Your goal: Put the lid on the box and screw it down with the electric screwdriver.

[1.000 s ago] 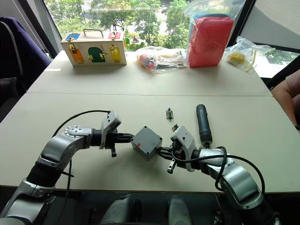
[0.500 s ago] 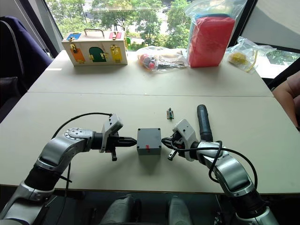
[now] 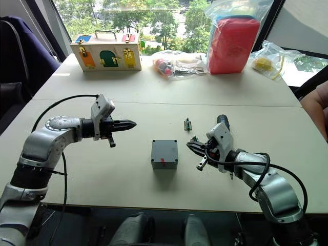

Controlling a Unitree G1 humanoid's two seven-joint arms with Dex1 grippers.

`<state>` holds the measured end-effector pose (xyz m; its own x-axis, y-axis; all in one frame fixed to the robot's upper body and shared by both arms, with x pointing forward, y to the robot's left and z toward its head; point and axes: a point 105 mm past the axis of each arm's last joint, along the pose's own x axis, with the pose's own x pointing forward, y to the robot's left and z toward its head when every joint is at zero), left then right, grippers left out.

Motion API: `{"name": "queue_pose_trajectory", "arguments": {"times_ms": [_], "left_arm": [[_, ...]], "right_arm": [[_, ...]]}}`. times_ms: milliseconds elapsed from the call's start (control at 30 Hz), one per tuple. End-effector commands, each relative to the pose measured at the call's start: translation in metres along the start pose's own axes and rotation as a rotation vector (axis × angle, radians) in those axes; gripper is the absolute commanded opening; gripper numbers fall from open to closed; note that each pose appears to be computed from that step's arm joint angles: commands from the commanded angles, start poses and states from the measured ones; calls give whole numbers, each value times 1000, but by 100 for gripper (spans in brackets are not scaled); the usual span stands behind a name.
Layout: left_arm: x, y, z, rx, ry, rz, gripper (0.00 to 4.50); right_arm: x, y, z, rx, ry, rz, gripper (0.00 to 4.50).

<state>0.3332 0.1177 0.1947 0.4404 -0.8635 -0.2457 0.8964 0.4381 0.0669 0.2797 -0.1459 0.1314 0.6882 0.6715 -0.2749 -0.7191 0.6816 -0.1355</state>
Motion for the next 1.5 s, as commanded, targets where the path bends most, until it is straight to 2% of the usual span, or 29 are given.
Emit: {"name": "queue_pose_trajectory", "arguments": {"times_ms": [33, 67, 167, 200, 233, 267, 333, 400, 533, 567, 633, 767, 1333, 1433, 1500], "left_arm": [[16, -32, 20, 112, -4, -165, 0], [18, -37, 19, 123, 11, -195, 0], [21, -53, 12, 144, 53, -292, 0], [21, -58, 10, 152, 68, -321, 0], [21, -62, 7, 163, 86, -343, 0], [21, -64, 5, 174, 100, -354, 0], [21, -66, 1, 190, 121, -361, 0], [22, -65, -3, 200, 136, -357, 0], [24, -61, -10, 221, 159, -332, 0], [24, -59, -11, 222, 160, -327, 0], [25, -58, -12, 218, 159, -320, 0], [25, -55, -15, 213, 161, -310, 0], [24, -54, -16, 206, 152, -296, 0], [24, -55, -16, 205, 150, -295, 0], [24, -55, -16, 204, 148, -293, 0]], "right_arm": [[0, -25, 3, -8, -27, -125, 55], [1, -25, 2, -3, -24, -127, 75], [3, -22, -1, 24, -22, -106, 190], [2, -20, -3, 31, -19, -99, 241], [1, -20, -5, 42, -14, -103, 262], [1, -20, -7, 55, -8, -105, 315], [0, -18, -11, 75, 4, -99, 389], [1, -16, -13, 96, 9, -99, 443], [5, -16, -16, 114, 10, -112, 443], [6, -16, -17, 114, 10, -115, 401], [8, -17, -17, 114, 9, -120, 357], [12, -19, -19, 118, 5, -132, 228], [22, -26, -25, 103, 4, -152, 228], [23, -26, -26, 102, 4, -153, 150], [24, -27, -26, 96, 6, -155, 60]]}}
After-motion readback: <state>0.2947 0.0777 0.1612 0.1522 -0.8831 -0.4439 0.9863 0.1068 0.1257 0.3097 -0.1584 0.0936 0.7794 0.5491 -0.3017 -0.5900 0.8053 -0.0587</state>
